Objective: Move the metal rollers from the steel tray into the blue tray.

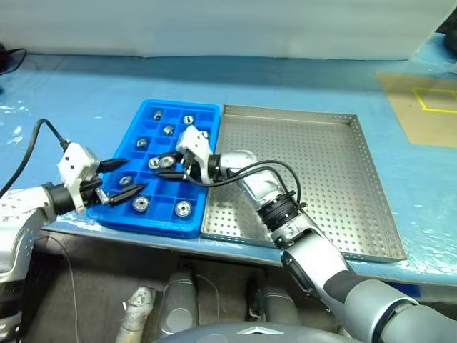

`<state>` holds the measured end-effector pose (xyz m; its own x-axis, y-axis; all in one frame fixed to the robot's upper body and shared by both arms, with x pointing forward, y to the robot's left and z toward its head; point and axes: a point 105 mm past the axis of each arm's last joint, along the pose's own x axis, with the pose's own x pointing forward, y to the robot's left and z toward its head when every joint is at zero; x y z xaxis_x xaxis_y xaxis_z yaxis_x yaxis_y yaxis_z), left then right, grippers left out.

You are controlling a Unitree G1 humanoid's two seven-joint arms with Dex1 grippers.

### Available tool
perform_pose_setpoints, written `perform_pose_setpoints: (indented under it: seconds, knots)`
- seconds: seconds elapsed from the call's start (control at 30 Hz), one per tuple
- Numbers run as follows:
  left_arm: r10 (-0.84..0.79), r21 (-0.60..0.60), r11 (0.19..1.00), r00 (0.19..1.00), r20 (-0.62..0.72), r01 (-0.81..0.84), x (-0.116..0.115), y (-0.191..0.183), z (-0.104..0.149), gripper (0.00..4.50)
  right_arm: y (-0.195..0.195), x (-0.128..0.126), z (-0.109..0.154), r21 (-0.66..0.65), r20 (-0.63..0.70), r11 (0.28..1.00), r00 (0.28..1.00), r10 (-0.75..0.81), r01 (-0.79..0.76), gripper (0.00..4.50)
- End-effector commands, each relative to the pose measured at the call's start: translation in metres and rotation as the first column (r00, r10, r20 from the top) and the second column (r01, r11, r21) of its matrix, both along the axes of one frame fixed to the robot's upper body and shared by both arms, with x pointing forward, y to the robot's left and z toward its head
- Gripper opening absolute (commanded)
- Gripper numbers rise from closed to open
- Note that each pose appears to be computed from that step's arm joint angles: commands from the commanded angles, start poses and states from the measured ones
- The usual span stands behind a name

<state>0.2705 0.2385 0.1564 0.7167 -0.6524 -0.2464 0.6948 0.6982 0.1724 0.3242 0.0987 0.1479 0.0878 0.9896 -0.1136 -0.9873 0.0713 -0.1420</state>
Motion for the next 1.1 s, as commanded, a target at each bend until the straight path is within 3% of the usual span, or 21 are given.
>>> perform_pose_setpoints:
  seconds: [0.03,0.2,0.53,0.7,1.1]
  knots:
    - [0.011,-0.019,1.0,0.998,0.056,-0.01,-0.011,-0.01,0.015,4.5,0.017,-0.021,0.001,-0.037,0.101,0.991,0.986,0.13,-0.127,1.77]
    - [0.017,-0.041,0.999,0.999,0.043,-0.015,-0.019,-0.02,0.011,4.5,0.019,-0.029,-0.02,-0.083,0.086,0.984,0.983,0.164,-0.157,1.77]
    - [-0.005,-0.056,0.998,0.998,0.058,0.008,-0.006,-0.027,0.014,4.5,0.001,0.015,-0.015,-0.081,0.141,0.996,0.99,-0.03,0.042,1.77]
    - [-0.023,-0.048,0.999,0.998,0.065,0.026,0.001,-0.026,0.017,4.5,-0.009,0.024,-0.019,-0.089,0.159,0.992,0.985,-0.071,0.085,1.77]
    - [-0.066,-0.03,0.997,0.997,0.051,0.068,0.009,-0.024,0.015,4.5,-0.022,0.021,-0.032,-0.118,0.153,0.99,0.986,-0.064,0.083,1.77]
